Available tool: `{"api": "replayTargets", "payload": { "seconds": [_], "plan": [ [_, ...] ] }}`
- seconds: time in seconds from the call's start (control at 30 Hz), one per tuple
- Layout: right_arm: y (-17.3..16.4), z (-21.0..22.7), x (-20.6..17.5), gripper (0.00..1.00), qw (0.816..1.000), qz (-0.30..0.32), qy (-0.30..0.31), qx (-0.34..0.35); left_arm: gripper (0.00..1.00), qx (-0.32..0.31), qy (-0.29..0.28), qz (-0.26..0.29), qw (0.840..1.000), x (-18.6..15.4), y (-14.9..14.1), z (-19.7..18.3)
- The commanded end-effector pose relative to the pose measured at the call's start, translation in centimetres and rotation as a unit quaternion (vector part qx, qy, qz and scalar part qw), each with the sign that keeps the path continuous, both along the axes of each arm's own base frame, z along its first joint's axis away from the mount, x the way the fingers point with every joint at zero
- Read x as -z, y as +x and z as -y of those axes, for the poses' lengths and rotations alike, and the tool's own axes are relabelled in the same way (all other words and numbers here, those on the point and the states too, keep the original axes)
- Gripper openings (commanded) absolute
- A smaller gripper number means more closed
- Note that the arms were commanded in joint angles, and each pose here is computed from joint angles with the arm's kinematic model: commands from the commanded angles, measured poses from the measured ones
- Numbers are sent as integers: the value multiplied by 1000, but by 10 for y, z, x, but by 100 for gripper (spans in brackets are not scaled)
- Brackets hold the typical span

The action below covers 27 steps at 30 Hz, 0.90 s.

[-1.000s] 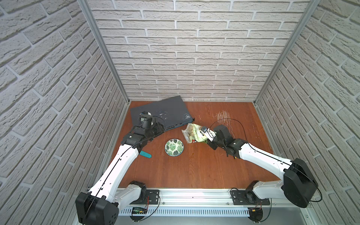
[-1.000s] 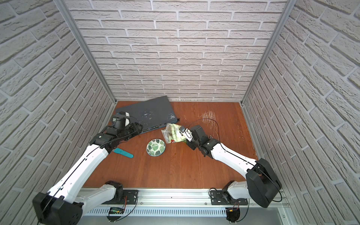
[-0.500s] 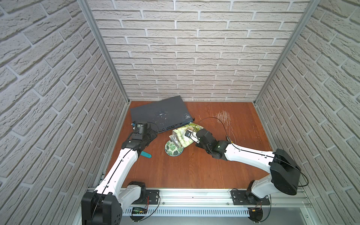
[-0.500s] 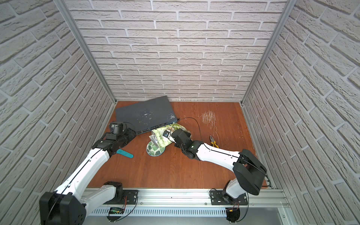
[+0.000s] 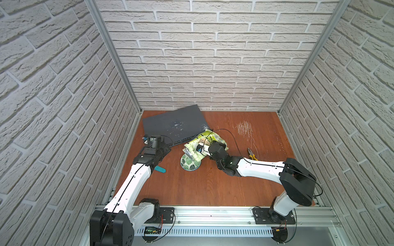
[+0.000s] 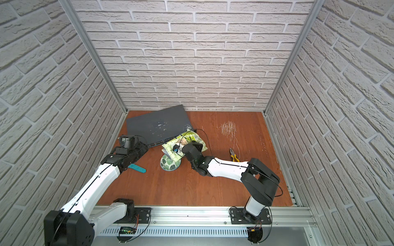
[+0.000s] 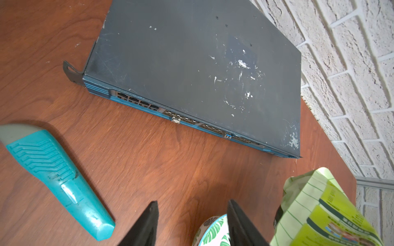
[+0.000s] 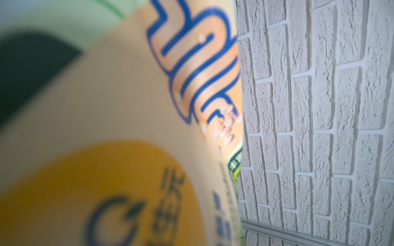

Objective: Pour the oats into the breakfast bowl
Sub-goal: Pour the oats into the bowl.

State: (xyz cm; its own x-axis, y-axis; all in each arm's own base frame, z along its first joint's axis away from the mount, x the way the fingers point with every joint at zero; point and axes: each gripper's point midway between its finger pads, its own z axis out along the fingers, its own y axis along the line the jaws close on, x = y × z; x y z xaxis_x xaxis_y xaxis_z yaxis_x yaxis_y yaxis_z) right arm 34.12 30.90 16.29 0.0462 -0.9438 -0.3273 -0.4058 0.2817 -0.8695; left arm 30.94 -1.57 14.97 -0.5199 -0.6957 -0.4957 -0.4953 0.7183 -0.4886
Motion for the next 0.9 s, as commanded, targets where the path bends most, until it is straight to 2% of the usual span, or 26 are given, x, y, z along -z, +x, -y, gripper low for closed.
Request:
{"api": "replayTargets", "payload": {
  "seconds": [0.0, 0.2, 0.33, 0.57, 0.87],
  "plan": [
    [11, -16, -83, 3, 990, 115, 82, 14, 59, -13, 8, 8, 1000, -1, 4, -7],
    [7, -26, -85, 4, 989, 141, 33, -8, 77, -28, 18, 9, 999, -5, 4, -14],
    [6, -29, -87, 3, 988, 152, 13, -16, 84, -35, 20, 16, 999, -10, 4, -17],
    [5, -33, -89, 4, 984, 174, -31, -28, 86, -39, 24, 15, 999, -12, 0, -20],
    [5, -36, -92, 3, 979, 190, -59, -36, 87, -35, 20, 12, 999, -8, 1, -18]
  ]
}}
